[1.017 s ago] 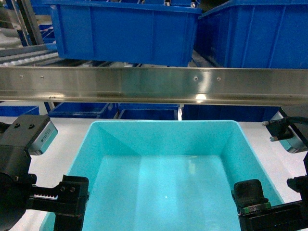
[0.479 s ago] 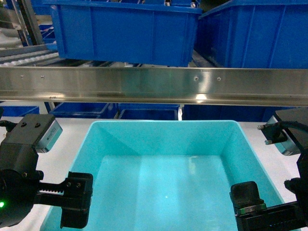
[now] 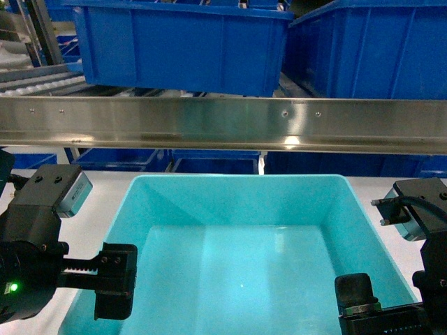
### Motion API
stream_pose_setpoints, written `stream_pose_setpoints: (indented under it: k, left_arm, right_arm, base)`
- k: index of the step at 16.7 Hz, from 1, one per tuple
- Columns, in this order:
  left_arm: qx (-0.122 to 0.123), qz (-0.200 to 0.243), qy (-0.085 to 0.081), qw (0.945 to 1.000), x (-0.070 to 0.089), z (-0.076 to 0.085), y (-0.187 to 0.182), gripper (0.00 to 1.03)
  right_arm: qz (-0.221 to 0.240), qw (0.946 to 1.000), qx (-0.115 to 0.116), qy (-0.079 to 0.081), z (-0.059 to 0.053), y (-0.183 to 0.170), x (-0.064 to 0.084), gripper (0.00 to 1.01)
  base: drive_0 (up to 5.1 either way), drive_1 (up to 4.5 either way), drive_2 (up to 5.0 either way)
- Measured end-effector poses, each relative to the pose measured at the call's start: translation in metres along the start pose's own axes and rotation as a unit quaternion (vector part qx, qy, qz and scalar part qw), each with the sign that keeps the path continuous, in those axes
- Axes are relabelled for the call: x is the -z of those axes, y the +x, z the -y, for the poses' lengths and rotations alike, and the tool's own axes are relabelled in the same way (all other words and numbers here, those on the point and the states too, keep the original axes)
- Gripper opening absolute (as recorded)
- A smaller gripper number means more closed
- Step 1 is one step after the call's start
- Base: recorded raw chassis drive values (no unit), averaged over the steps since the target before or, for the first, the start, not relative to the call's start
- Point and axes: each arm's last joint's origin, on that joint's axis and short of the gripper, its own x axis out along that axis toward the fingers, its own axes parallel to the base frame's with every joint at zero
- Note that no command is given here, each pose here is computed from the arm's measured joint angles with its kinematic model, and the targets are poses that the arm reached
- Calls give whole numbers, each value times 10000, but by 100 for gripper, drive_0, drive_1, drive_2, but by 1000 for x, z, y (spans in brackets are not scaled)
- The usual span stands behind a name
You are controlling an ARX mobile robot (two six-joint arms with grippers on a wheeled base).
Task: Organize blue bins on left shelf correctly
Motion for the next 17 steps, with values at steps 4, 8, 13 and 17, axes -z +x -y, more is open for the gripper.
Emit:
stream_pose_setpoints:
  k: [4, 8, 13, 17]
  left_arm:
    - [56, 3, 11, 10000, -2, 1, 3, 98]
    - [88, 3, -125, 9999, -3, 2, 3, 2]
    - [89, 9, -133, 9999, -3, 2, 3, 2]
    - [91, 9, -133, 9999, -3, 2, 3, 2]
  right_arm:
    - [71, 9999, 107, 86, 6, 4, -1, 98]
    - [84, 9996, 106, 228, 6, 4, -2, 2]
    - [85, 9995, 107, 277, 6, 4, -2, 2]
    - [82, 9995, 87, 287, 6, 4, -2, 2]
  base:
    - [0, 0, 0]
    - [0, 0, 0]
    - [0, 0, 0]
    - [0, 0, 0]
